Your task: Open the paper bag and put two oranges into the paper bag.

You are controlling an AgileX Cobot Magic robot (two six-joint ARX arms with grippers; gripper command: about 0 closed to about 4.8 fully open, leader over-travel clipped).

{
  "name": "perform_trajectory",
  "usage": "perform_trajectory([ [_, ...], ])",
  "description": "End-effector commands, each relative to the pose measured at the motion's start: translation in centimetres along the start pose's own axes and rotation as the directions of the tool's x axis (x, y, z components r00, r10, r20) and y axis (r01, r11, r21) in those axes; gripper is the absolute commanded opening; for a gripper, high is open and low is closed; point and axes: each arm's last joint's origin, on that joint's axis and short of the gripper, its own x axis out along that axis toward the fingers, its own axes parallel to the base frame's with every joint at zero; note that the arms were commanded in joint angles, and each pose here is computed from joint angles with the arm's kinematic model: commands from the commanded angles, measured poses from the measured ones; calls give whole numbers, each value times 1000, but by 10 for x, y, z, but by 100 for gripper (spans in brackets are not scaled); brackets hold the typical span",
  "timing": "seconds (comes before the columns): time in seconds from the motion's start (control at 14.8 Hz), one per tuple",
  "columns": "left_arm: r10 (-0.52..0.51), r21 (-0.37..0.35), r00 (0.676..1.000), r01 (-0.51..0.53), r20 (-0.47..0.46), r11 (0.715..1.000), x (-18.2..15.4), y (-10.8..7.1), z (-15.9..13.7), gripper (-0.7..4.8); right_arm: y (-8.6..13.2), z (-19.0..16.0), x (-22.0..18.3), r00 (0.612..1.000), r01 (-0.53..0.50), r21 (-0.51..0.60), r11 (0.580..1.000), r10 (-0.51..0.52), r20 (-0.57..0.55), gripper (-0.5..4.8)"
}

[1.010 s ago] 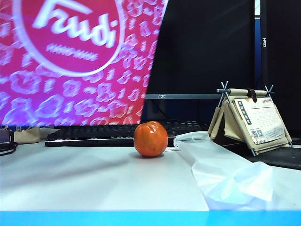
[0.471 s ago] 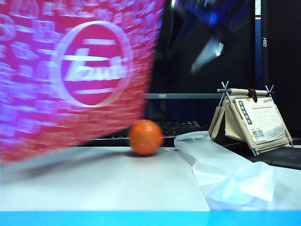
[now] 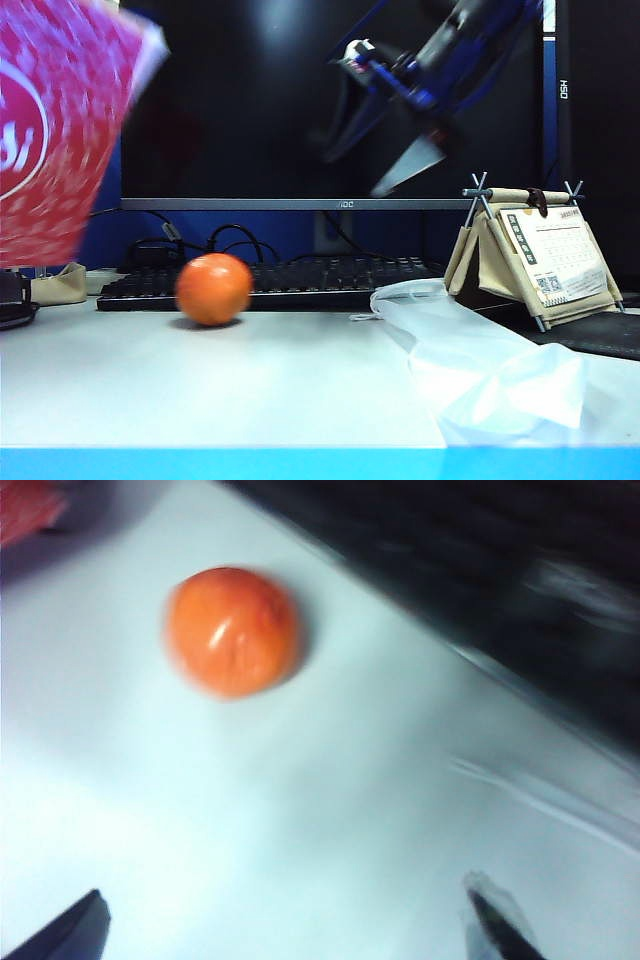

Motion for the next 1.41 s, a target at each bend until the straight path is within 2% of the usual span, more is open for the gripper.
perform_trajectory([
  [0.07, 7, -18, 1000, -7, -28, 1000, 12, 8, -8, -5, -11, 2, 39, 971, -238, 68, 969, 235, 54, 479],
  [0.2, 31, -25, 997, -33, -65, 999, 24, 16, -17, -5, -13, 2, 65, 933, -357, 96, 929, 351, 75, 479],
  [0.34, 44, -34, 997, -46, -68, 998, 42, 29, -27, -5, -9, 5, 89, 917, -391, 77, 917, 380, 122, 479],
  [0.61, 98, -41, 991, -102, -87, 994, 60, 45, -40, -5, -2, 11, 112, 897, -416, 82, 906, 394, 202, 479],
  [0.94, 92, -55, 992, -97, -84, 994, 59, 51, -41, -5, -10, 5, 126, 934, -316, 113, 942, 288, 212, 479],
  [1.08, 93, -50, 992, -97, -84, 994, 59, 51, -41, -5, -18, -14, 149, 953, -296, 186, 937, 277, 124, 479],
  [1.28, 93, -50, 992, -98, -84, 994, 59, 51, -41, -5, -22, -25, 163, 962, -272, 223, 936, 261, 77, 479],
  [1.41, 94, -48, 992, -98, -83, 994, 59, 52, -41, -5, -24, -30, 165, 978, -209, 242, 947, 206, 39, 479],
])
